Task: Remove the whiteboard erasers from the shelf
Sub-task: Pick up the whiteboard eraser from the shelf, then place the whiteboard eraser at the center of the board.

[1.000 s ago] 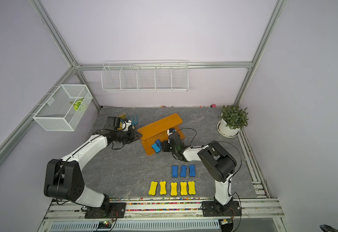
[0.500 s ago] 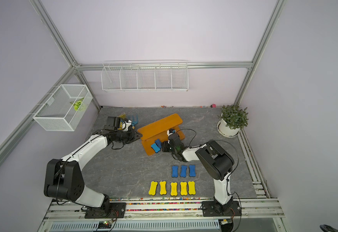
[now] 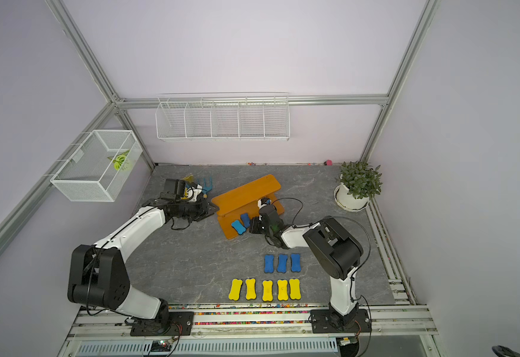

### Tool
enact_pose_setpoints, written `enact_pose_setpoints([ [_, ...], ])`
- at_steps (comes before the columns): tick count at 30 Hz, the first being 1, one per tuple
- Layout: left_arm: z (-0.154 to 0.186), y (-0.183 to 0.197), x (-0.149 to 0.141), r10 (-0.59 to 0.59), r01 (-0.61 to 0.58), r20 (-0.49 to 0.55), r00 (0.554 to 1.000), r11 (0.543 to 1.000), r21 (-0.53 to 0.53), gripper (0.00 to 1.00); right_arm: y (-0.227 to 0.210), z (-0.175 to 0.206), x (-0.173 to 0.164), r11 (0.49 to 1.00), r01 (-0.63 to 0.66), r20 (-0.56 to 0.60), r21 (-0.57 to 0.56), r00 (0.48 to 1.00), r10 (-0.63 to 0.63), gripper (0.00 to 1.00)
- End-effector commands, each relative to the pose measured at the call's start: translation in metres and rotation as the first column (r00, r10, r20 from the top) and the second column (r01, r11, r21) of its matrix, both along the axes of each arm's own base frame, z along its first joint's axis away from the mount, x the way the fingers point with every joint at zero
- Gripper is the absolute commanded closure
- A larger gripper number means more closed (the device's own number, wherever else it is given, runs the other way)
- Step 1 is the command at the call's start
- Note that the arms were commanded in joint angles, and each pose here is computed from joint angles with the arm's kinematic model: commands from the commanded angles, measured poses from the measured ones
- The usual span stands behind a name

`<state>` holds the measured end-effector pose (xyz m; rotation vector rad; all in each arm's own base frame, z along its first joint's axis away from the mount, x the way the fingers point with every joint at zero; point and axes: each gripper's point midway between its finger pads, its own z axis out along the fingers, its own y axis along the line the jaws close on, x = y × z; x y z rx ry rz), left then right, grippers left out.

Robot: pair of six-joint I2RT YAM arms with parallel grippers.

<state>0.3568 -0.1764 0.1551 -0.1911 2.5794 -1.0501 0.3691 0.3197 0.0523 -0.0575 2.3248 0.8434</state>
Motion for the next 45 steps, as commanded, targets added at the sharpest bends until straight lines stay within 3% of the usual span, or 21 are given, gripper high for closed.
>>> enact_pose_setpoints([
  [1,0.018,0.001,0.002,-0.013,0.012,0.057,0.998,1.0,0.019,0.63,-0.015,0.014,-0.003,0.999,0.029,0.017,-0.034,0.999,-0.029,1.0],
  [9,0.018,0.003,-0.001,-0.014,0.013,0.065,0.998,1.0,0.022,0.62,-0.038,0.024,-0.031,0.994,0.068,0.004,-0.088,0.998,-0.068,1.0],
  [23,0.025,0.003,0.0,-0.022,0.024,0.084,0.996,1.0,-0.015,0.62,-0.055,0.013,-0.14,0.977,0.024,-0.119,-0.214,0.992,-0.05,1.0],
  [33,0.022,0.003,0.002,-0.026,0.027,0.074,0.997,0.999,-0.017,0.63,-0.042,-0.004,-0.159,0.951,-0.121,-0.214,-0.283,0.975,0.06,1.0],
  [45,0.019,0.006,0.005,-0.015,0.016,0.071,0.997,1.0,-0.014,0.63,-0.036,-0.009,-0.188,0.938,-0.224,-0.313,-0.265,0.94,0.136,0.94],
])
